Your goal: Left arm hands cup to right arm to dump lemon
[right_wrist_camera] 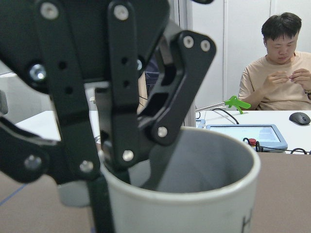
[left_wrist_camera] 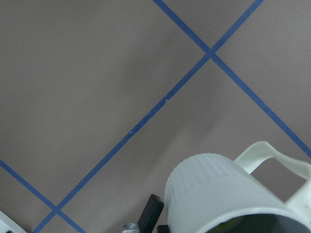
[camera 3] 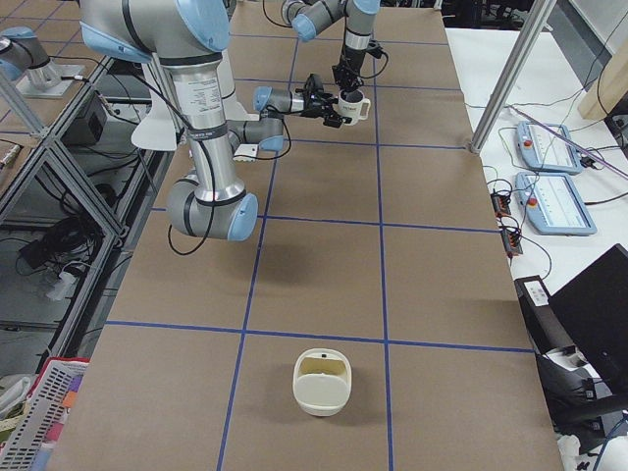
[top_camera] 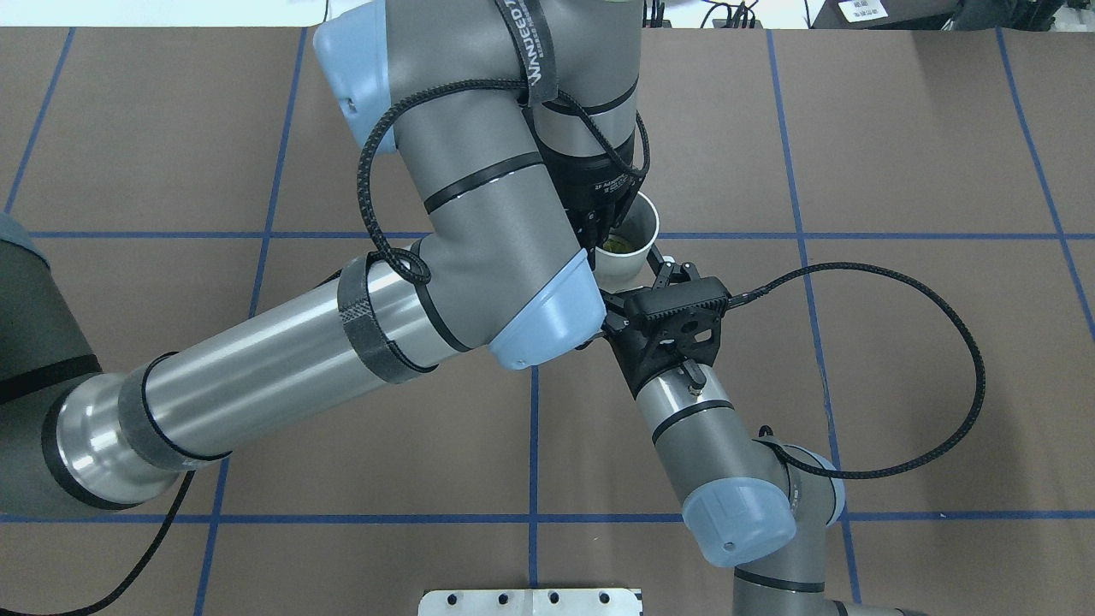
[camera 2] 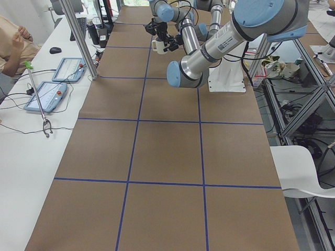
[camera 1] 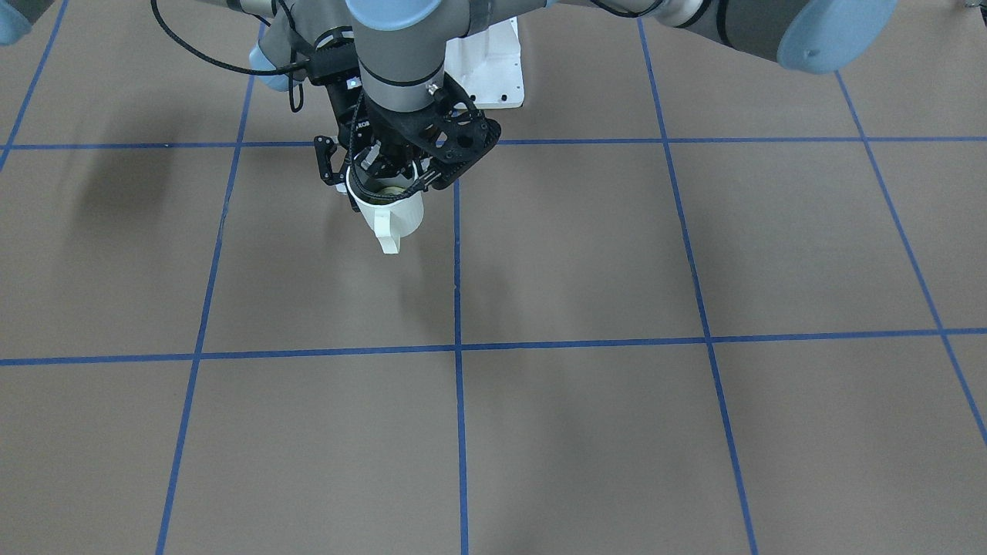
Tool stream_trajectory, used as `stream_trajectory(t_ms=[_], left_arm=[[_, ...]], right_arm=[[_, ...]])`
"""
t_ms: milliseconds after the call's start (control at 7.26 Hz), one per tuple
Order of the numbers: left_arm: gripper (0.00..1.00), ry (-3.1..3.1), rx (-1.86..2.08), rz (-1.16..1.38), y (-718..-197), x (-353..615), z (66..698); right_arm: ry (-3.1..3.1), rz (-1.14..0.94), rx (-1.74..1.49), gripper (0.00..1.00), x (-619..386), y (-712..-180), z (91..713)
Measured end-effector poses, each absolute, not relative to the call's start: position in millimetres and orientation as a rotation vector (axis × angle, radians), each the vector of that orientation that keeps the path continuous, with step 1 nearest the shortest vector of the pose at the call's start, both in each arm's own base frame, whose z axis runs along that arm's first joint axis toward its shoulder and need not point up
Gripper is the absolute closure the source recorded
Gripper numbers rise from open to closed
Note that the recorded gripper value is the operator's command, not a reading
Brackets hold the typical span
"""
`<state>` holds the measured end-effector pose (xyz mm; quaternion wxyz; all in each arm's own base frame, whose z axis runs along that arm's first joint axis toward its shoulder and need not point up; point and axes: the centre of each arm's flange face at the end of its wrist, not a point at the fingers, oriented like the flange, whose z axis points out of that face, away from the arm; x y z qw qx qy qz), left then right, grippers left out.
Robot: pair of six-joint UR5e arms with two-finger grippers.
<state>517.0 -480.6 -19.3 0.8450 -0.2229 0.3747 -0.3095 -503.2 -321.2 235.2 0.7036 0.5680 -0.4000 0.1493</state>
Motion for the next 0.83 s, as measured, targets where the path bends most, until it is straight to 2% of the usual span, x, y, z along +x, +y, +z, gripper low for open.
stream_trajectory(t_ms=[275, 413, 551, 688, 826], left_arm=[[1.00, 0.794, -0.476, -0.658, -475.0, 515.8, -22.1], [1.00, 0.794, -0.478, -0.660, -474.1, 515.9, -22.5], [0.91, 0.795, -0.480, -0.659, -473.4, 516.3, -23.3], [0.51, 0.795, -0.480, -0.658, -472.5, 517.2, -23.9], [0.17, 0.796, -0.482, -0.654, -471.5, 518.6, -24.1]], right_arm=[[-0.883, 0.337, 1.268, 0.00, -502.9, -321.5, 236.0], [-0.879, 0.337, 1.269, 0.15, -503.4, -321.6, 237.4], [-0.875, 0.335, 1.268, 0.38, -504.8, -321.6, 239.8], [-0.872, 0.332, 1.267, 0.55, -507.5, -321.5, 242.4], [-0.868, 0.328, 1.266, 0.69, -509.8, -321.9, 245.3]])
